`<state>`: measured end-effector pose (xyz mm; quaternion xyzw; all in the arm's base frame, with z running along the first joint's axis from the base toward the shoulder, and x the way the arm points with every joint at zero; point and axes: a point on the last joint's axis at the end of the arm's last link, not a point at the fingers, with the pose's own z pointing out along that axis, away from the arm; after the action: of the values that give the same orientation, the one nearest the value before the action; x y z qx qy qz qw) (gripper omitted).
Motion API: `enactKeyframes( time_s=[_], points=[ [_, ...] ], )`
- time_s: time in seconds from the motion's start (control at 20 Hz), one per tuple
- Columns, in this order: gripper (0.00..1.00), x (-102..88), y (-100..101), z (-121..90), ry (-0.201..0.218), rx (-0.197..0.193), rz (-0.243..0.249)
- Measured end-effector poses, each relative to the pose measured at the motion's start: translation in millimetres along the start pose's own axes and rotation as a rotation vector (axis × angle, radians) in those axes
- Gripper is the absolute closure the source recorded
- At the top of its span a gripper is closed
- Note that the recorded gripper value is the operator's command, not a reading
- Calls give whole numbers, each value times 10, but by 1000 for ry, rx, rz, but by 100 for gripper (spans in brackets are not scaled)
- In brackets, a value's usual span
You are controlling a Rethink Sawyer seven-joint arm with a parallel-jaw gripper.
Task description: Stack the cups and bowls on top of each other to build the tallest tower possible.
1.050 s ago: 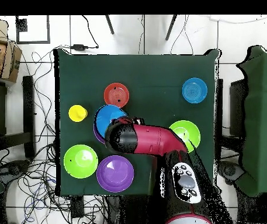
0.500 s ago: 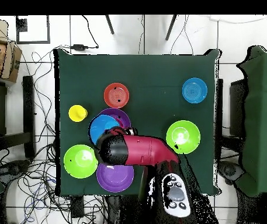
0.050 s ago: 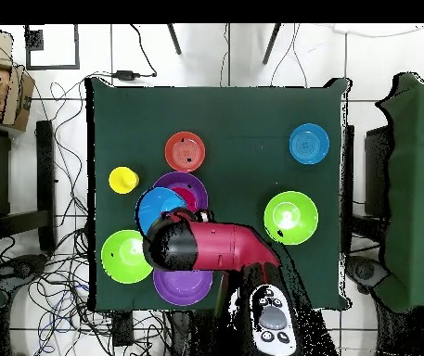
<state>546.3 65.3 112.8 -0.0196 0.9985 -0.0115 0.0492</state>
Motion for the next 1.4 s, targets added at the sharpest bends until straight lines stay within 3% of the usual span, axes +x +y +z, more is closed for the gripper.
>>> enactKeyframes(
  time_s=[0.4,1.4],
  points=[
    [100,1,-1,0,0,0,22],
    [100,13,2,7,3,0,22]
  ],
)
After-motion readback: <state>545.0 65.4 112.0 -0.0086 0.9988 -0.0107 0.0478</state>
